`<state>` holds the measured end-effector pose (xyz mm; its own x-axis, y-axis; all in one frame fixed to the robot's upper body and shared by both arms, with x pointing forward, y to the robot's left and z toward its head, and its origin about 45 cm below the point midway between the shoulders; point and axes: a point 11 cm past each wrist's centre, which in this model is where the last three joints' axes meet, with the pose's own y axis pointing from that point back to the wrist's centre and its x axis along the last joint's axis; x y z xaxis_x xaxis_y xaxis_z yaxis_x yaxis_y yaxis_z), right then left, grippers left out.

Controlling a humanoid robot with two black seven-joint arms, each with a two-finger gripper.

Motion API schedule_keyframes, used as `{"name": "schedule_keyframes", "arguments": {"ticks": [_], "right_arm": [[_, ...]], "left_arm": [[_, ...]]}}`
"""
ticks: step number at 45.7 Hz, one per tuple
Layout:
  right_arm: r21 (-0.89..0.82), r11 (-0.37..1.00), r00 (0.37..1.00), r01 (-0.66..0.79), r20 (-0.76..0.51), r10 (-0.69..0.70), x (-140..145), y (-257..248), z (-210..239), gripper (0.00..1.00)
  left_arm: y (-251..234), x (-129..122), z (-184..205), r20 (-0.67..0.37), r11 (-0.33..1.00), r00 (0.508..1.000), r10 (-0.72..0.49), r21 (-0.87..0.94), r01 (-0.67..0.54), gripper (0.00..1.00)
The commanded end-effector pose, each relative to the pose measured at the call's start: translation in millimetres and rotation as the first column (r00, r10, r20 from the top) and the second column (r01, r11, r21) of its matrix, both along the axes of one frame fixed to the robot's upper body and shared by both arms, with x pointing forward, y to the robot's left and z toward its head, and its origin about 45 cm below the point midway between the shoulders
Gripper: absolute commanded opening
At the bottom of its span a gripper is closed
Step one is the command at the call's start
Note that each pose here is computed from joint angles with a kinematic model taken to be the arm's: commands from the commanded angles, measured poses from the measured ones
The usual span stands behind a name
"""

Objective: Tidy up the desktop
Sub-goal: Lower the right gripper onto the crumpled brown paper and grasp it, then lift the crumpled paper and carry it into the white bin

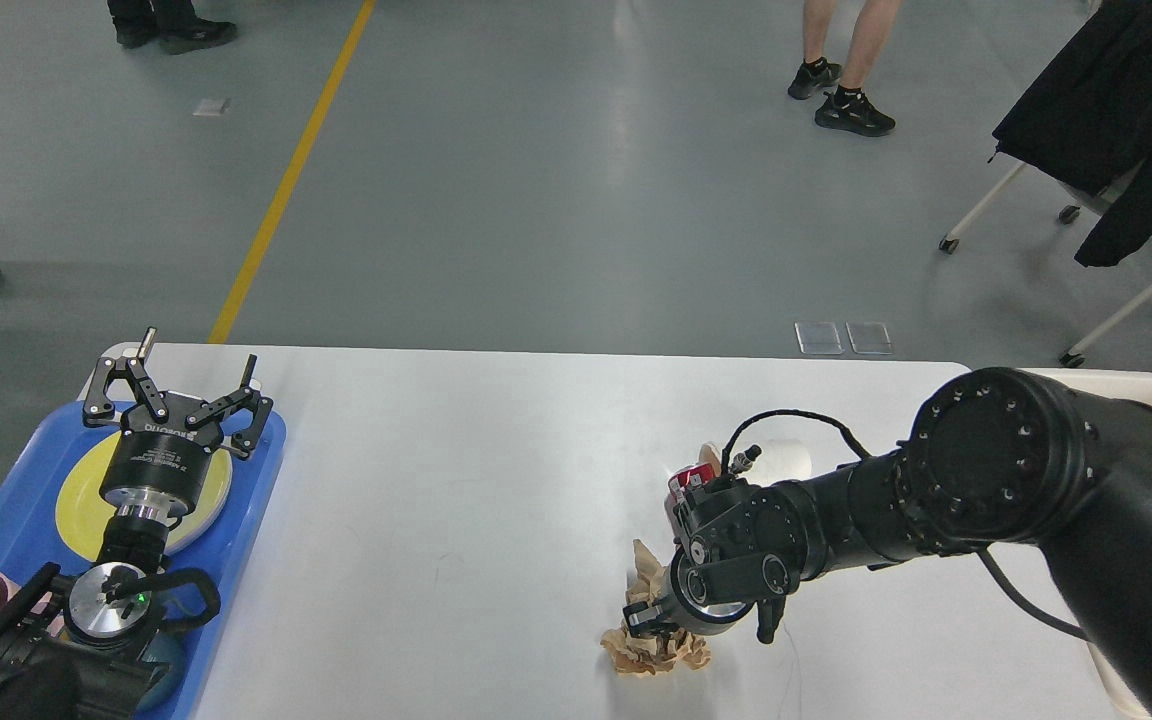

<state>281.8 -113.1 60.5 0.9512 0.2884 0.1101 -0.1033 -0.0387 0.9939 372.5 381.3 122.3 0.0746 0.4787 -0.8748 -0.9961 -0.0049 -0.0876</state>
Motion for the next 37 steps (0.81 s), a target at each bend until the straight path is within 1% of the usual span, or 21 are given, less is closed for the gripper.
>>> {"name": "schedule_keyframes", "arguments": {"ticks": [1, 6, 13, 18, 22, 29, 37], "right_arm": [[-0.001, 1.0, 1.0, -0.011, -0.014, 0.011, -6, 2, -1, 0.0], [-0.001, 1.0, 1.0, -0.011, -0.023, 0.011, -7, 1, 0, 0.0], [-0.001, 1.0, 0.998, -0.025, -0.055, 0.025, -19, 2, 2, 0.0], [0.0, 0.999, 0.998, -0.036, -0.057, 0.036, -19, 4, 11, 0.0], [0.003, 1.0, 0.998, -0.011, -0.062, 0.011, -15, 5, 20, 0.0], [0.006, 0.996, 0.993, 0.085, -0.082, -0.084, -6, -7, 49, 0.0], [0.014, 0.988, 0.987, 0.151, -0.062, -0.15, 7, -23, 99, 0.0]], "left_arm": [[0, 0, 0, 0.001, 1.0, 1.0, -0.001, 0.0, 0.001, 0.97], [0, 1, 1, 0.001, 1.0, 1.0, 0.0, 0.0, 0.0, 0.97], [0, 0, 0, 0.0, 1.0, 1.0, 0.0, 0.0, 0.0, 0.97], [0, 0, 0, 0.0, 1.0, 1.0, 0.0, 0.0, 0.0, 0.97], [0, 0, 0, 0.001, 1.0, 1.0, -0.001, 0.0, 0.001, 0.97], [0, 0, 0, 0.0, 1.0, 1.0, 0.0, 0.0, 0.0, 0.97], [0, 0, 0, 0.001, 1.0, 1.0, -0.001, 0.0, 0.001, 0.97]]}}
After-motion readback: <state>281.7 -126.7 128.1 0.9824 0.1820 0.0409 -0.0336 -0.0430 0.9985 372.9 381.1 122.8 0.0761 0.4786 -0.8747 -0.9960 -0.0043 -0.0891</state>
